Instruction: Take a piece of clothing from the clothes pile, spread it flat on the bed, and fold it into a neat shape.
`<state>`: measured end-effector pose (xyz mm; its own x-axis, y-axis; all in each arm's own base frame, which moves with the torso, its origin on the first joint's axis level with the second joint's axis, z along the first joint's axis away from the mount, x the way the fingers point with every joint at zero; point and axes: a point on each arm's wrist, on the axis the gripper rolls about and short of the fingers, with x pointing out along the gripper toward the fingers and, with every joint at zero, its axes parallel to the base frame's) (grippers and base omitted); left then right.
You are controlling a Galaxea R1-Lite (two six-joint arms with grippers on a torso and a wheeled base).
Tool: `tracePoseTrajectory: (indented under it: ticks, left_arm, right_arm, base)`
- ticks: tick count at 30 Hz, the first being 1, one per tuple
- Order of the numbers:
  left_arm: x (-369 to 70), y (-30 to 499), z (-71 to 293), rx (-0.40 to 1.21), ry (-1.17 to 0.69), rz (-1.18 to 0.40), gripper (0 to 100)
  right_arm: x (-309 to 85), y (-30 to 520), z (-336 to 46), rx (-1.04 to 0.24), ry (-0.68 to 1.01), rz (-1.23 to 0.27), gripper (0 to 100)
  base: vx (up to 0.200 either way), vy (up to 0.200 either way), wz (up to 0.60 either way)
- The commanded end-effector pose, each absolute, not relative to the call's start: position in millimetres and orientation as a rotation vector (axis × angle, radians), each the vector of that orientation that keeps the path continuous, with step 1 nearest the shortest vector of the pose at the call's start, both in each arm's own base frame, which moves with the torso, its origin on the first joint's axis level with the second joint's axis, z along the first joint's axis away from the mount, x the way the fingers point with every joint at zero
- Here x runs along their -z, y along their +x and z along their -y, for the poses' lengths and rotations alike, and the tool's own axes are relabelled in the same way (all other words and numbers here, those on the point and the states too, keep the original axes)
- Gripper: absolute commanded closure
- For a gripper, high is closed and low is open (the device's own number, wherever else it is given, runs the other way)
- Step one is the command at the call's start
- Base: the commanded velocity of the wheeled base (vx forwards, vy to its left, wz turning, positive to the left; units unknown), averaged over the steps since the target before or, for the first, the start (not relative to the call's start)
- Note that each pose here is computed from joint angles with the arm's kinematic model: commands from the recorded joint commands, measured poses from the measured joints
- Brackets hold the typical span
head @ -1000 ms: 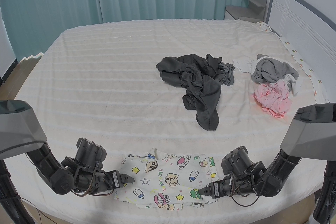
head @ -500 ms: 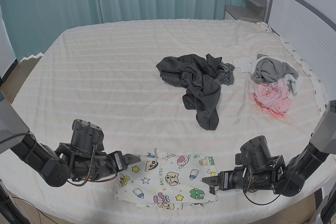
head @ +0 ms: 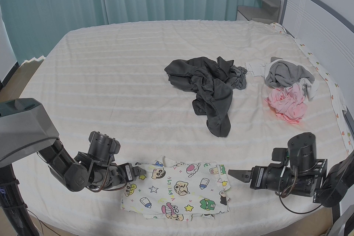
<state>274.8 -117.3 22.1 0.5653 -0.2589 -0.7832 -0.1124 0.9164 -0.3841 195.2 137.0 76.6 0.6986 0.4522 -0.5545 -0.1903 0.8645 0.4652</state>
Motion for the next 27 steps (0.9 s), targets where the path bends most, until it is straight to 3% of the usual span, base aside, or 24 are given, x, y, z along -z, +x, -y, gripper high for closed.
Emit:
tracePoseTrajectory:
  ticks: [1,8,14,17,19,27]
  left_arm:
    - [-36.0,279.2,110.3,0.065,-0.460,-0.917,0]
    - [-101.2,253.6,87.4,0.074,-0.610,-0.716,0]
    - [-158.4,180.0,66.6,0.119,-0.643,-0.478,0]
    - [-163.5,163.7,63.0,0.109,-0.637,-0.456,0]
    - [-175.5,121.2,47.3,0.008,-0.606,-0.406,0]
    - [-185.8,57.2,12.7,-0.192,-0.535,-0.193,0]
  right_arm:
    - [-113.9,174.1,-111.3,-0.371,0.472,-0.552,0]
    - [-136.3,140.3,-74.6,-0.247,0.501,-0.362,0]
    - [-119.8,102.7,-41.4,0.061,0.384,-0.286,0]
    - [-117.5,94.2,-36.0,0.093,0.383,-0.262,0]
    - [-122.2,72.6,-19.7,0.198,0.379,-0.158,0]
    - [-119.5,18.4,9.4,0.406,0.177,0.017,0]
  base:
    - [0.000,0.000,0.00]
    - [0.000,0.000,0.00]
    - [0.000,0.000,0.00]
    - [0.000,0.000,0.00]
    - [0.000,0.000,0.00]
    - [0.000,0.000,0.00]
